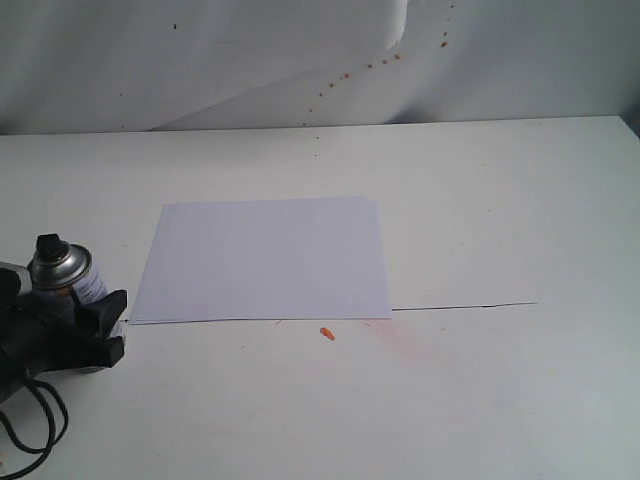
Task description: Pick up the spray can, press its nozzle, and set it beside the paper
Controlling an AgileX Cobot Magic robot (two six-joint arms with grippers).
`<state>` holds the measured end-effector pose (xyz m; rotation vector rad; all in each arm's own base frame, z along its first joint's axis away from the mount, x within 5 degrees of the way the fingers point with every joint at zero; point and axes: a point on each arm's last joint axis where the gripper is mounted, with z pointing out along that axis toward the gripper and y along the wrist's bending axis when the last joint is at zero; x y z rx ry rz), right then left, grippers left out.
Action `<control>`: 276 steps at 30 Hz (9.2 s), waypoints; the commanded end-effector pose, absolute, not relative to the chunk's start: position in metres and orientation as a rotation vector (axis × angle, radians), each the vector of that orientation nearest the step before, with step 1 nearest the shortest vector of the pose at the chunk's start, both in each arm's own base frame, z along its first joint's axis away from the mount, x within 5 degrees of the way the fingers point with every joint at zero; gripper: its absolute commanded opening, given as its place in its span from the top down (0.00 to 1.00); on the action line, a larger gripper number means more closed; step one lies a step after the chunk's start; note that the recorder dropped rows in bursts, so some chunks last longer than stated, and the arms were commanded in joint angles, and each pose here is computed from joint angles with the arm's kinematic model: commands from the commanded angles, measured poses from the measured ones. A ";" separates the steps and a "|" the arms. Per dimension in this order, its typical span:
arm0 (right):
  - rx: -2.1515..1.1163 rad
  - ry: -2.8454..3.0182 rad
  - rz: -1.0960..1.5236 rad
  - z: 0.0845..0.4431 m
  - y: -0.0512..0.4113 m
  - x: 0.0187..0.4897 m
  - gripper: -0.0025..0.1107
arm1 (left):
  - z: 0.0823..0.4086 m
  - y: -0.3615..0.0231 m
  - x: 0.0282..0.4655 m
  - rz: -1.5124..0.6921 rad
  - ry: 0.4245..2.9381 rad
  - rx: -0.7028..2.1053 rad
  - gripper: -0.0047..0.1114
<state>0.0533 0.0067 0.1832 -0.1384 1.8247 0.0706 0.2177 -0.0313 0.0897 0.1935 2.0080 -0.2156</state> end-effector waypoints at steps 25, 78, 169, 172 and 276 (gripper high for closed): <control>-0.137 1.820 0.059 0.182 0.006 0.053 0.98 | 0.138 -0.026 0.235 -0.132 2.135 0.176 0.96; -0.137 1.820 0.059 0.182 0.006 0.053 0.98 | 0.191 -0.176 0.386 0.621 2.126 1.720 0.96; 0.142 2.455 0.478 0.229 0.062 0.338 0.98 | 0.183 -0.176 0.380 0.513 2.194 1.860 0.96; 0.255 2.373 0.491 0.229 0.060 0.347 0.98 | 0.183 -0.176 0.380 0.514 2.200 1.863 0.96; -0.042 2.484 1.698 0.117 0.163 0.447 0.98 | 0.153 -0.182 0.384 0.445 2.307 1.760 0.96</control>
